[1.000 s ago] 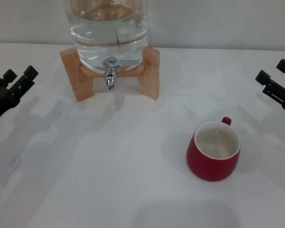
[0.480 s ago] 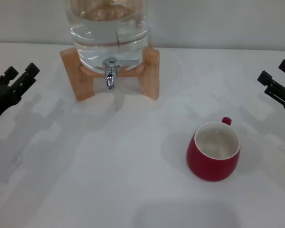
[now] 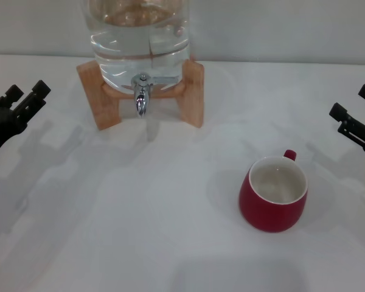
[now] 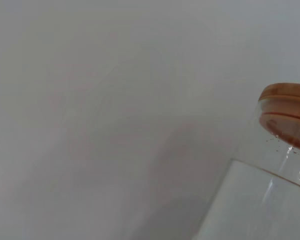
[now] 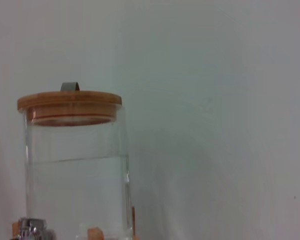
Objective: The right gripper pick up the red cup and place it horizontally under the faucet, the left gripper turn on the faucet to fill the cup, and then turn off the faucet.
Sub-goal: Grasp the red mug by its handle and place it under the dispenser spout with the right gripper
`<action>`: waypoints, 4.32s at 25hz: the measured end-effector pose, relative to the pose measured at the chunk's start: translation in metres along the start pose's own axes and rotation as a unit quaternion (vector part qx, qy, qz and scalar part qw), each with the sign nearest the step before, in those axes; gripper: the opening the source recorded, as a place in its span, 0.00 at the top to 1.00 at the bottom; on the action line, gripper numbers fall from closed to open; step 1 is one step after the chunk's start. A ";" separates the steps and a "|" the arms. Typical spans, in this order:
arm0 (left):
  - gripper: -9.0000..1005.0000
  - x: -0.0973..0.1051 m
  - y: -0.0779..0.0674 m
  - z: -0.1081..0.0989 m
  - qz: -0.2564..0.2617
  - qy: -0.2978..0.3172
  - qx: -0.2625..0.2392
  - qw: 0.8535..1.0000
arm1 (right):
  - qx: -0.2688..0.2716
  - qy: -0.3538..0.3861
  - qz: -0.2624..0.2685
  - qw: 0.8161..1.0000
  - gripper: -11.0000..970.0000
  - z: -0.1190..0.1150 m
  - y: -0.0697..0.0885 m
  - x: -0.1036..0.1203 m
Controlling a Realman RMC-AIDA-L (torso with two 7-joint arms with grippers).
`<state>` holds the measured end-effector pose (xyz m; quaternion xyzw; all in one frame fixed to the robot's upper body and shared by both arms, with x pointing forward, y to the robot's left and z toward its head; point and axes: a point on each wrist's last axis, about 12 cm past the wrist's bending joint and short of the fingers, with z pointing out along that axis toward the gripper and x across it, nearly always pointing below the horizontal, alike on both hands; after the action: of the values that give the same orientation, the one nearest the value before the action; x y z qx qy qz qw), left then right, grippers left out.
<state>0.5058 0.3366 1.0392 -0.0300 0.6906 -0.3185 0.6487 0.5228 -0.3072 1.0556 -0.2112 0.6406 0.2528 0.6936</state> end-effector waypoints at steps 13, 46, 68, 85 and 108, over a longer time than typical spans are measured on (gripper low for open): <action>0.13 0.000 0.000 0.000 -0.002 0.000 -0.002 1.000 | -0.002 0.016 -0.025 1.000 0.19 -0.005 0.003 0.006; 0.13 0.002 -0.001 0.000 -0.007 0.001 -0.002 1.000 | -0.040 0.110 -0.089 0.989 0.20 0.001 0.012 0.029; 0.13 0.003 -0.001 -0.001 -0.007 0.003 -0.002 1.000 | -0.047 0.130 -0.073 0.988 0.21 0.003 0.021 0.039; 0.13 0.003 -0.001 -0.001 -0.010 0.001 -0.002 1.000 | -0.053 0.138 -0.084 0.985 0.21 0.017 0.022 0.040; 0.13 0.004 -0.001 -0.002 -0.011 0.001 -0.004 1.000 | -0.044 0.151 -0.098 0.983 0.21 0.024 0.014 0.038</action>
<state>0.5029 0.3346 1.0359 -0.0403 0.6922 -0.3229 0.6442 0.5347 -0.2779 1.0200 -0.3390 0.7026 0.1764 0.6003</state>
